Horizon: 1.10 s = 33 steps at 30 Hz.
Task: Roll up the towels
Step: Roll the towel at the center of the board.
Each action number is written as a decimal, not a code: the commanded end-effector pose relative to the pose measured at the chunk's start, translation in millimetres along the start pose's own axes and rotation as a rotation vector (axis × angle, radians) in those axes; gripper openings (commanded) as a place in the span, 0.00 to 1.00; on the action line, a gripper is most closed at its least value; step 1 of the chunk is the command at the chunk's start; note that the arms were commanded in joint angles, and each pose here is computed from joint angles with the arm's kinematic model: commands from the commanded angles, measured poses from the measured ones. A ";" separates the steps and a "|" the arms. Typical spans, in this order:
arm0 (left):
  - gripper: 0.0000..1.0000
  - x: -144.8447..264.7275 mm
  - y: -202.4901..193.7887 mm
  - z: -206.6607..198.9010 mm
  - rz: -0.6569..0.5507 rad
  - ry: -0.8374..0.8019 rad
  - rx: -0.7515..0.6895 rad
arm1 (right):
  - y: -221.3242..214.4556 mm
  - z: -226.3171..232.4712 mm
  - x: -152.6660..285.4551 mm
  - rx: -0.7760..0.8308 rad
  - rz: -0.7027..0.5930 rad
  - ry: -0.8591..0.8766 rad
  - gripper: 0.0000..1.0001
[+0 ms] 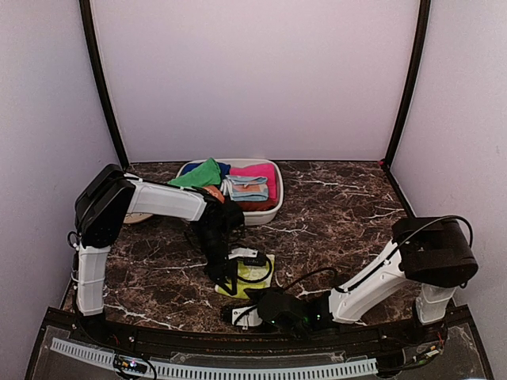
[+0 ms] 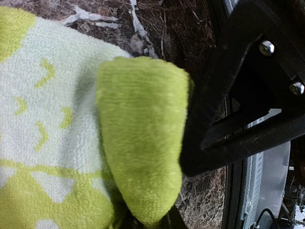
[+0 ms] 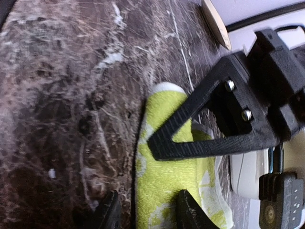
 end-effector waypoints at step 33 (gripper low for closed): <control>0.40 54.8 -14.3 -45.2 -0.119 0.428 -0.338 | -94.2 -45.1 -40.1 -1.599 0.194 0.944 0.00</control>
Point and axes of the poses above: each gripper's point midway between its finger pads, its own x axis back along the fingers, its own z axis along the line the jaws close on, y = z × x, the point moved 7 cm from there along x, back along the fingers
